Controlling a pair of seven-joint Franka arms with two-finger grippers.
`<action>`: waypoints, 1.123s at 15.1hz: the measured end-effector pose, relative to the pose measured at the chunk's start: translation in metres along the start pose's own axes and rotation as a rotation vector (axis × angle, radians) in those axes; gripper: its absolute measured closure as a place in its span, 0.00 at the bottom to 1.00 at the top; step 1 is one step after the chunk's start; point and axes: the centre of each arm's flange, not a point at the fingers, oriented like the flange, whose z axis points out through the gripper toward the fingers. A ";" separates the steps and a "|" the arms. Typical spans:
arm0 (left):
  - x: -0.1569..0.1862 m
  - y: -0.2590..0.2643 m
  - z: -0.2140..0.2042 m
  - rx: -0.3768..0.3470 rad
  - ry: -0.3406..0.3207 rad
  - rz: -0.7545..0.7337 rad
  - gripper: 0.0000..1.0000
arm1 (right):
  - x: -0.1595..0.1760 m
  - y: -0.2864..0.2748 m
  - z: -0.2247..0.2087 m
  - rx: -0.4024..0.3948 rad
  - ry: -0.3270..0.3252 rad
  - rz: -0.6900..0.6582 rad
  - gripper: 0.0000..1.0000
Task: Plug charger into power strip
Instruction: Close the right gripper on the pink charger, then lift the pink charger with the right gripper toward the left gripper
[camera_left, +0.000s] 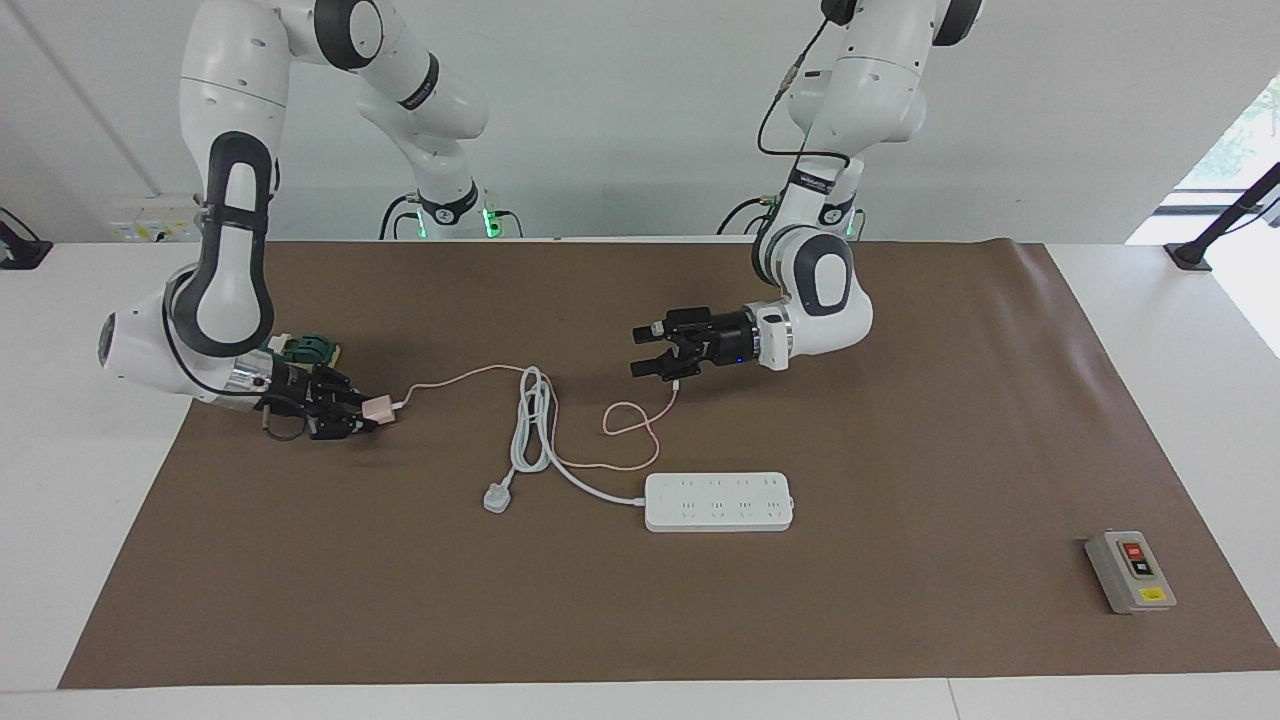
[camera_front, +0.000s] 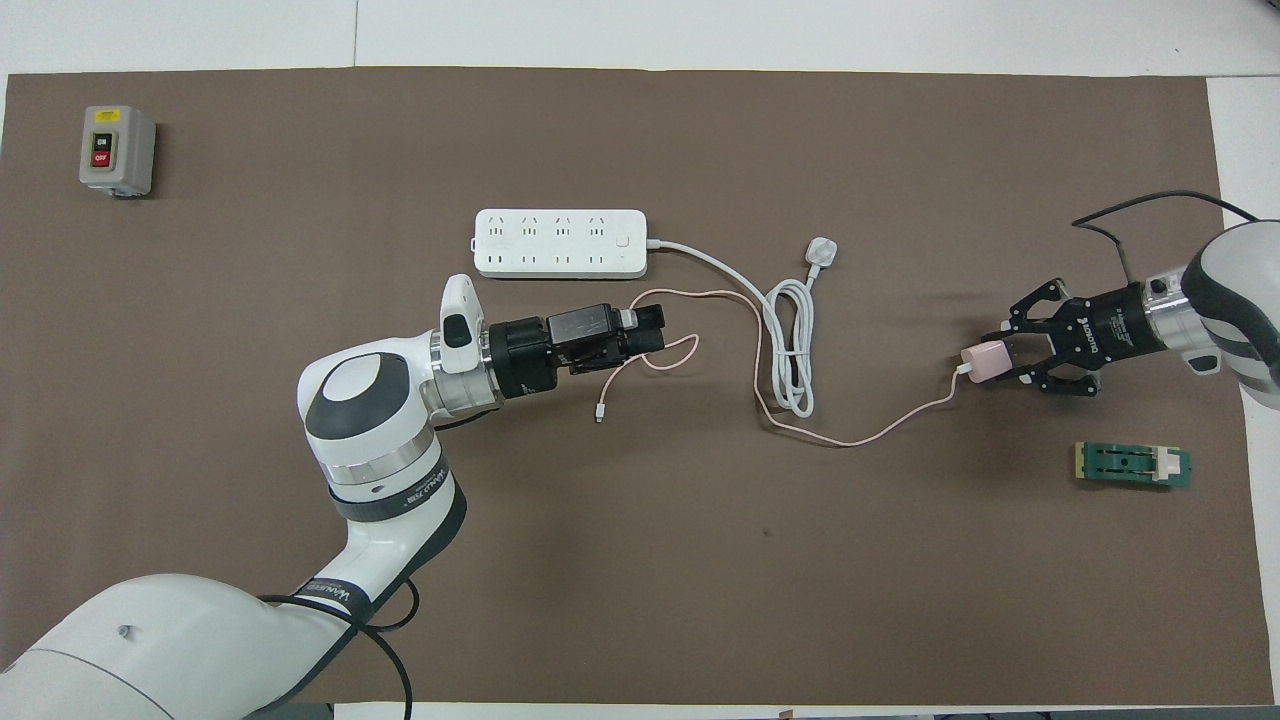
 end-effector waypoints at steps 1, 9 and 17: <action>0.000 0.000 -0.001 0.001 0.001 0.000 0.00 | -0.011 -0.009 -0.002 -0.006 0.000 -0.001 0.53; 0.001 -0.001 -0.002 0.004 0.001 0.001 0.00 | -0.146 -0.074 0.017 -0.008 -0.010 0.119 0.53; 0.003 -0.001 -0.004 0.003 0.005 0.003 0.00 | -0.256 -0.109 0.050 0.057 -0.027 0.194 0.53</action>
